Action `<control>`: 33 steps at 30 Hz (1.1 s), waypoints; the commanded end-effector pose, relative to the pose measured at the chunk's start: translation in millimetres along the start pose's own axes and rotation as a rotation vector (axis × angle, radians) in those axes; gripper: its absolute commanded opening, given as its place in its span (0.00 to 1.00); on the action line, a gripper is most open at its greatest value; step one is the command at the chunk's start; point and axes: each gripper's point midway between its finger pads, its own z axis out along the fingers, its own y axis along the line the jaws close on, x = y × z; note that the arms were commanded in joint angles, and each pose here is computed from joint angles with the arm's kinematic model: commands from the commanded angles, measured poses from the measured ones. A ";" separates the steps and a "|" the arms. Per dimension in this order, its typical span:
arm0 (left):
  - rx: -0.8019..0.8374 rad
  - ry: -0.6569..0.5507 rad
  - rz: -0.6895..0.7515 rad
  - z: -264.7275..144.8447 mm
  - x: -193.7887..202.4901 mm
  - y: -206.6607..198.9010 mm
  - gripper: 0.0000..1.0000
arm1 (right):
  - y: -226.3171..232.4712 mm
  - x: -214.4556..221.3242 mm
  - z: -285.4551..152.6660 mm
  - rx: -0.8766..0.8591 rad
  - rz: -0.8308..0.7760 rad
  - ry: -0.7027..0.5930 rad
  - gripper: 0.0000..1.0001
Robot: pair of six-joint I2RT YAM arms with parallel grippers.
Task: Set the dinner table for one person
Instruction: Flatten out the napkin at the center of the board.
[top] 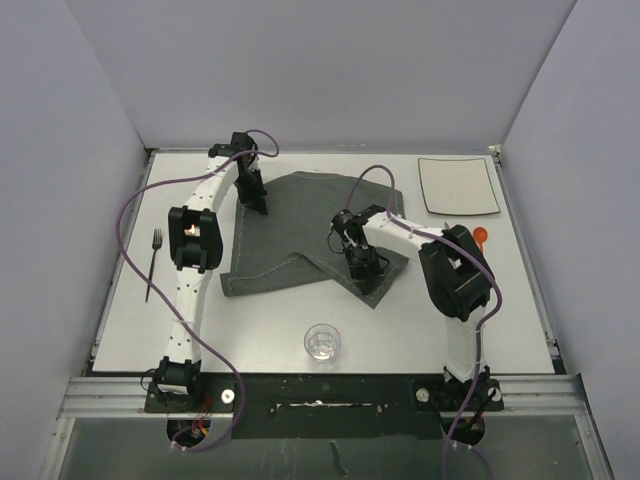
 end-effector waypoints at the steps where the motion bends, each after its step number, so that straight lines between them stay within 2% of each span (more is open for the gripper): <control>1: -0.075 0.014 -0.002 17.6 -0.1 28.5 0.00 | -11.2 31.0 19.9 0.082 -0.032 0.086 0.00; 11: -0.087 0.036 -0.028 21.5 1.1 39.1 0.00 | -30.4 90.2 23.5 0.104 -0.047 0.186 0.00; 22: -0.091 0.034 -0.042 17.7 -0.9 43.8 0.00 | -50.3 132.1 28.3 0.144 -0.065 0.269 0.00; 29: -0.095 0.038 -0.041 16.2 0.8 45.0 0.00 | -55.2 133.7 22.1 0.167 -0.067 0.264 0.00; 33: -0.093 0.034 -0.040 13.1 2.3 45.0 0.00 | -44.0 112.9 3.1 0.117 -0.056 0.184 0.00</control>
